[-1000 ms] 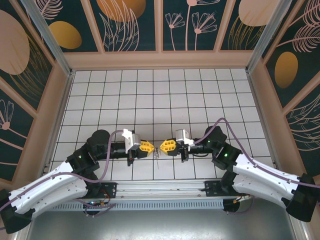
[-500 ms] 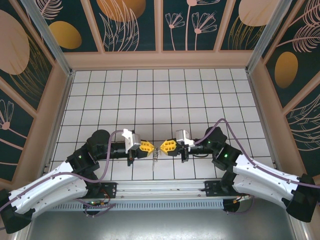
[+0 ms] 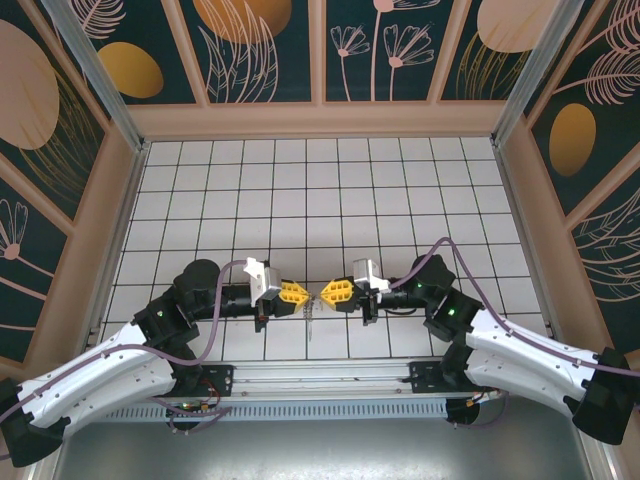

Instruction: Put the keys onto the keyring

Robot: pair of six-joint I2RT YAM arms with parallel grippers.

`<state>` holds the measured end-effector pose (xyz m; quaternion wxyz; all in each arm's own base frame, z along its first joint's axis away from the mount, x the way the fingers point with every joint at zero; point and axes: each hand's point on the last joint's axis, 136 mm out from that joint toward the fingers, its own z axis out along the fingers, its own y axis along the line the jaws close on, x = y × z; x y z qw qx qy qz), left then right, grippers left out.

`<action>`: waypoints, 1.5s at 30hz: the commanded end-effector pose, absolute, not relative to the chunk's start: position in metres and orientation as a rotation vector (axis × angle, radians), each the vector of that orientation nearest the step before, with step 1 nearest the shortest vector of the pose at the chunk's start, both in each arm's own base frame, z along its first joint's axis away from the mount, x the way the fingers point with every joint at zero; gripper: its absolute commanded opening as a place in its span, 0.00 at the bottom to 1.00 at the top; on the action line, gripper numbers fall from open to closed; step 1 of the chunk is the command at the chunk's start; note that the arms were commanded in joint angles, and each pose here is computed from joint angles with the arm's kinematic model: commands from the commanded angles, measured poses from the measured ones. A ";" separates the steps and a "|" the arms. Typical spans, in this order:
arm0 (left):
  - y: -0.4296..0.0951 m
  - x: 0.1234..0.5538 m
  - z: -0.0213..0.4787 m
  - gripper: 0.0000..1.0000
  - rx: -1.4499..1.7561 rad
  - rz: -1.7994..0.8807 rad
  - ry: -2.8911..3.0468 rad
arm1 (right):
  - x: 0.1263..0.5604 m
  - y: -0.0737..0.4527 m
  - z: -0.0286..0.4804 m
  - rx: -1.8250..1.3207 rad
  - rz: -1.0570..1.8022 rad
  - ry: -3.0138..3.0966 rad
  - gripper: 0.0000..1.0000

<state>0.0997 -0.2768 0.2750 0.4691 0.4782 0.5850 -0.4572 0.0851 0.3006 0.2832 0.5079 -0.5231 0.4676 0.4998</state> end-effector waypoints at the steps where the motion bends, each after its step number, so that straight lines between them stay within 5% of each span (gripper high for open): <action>1: -0.277 0.097 0.298 0.00 1.162 -1.130 1.354 | 0.086 0.300 0.291 -1.232 1.206 1.091 0.00; 45: -0.277 0.098 0.298 0.00 1.160 -1.125 1.356 | 0.084 0.297 0.293 -1.225 1.209 1.090 0.00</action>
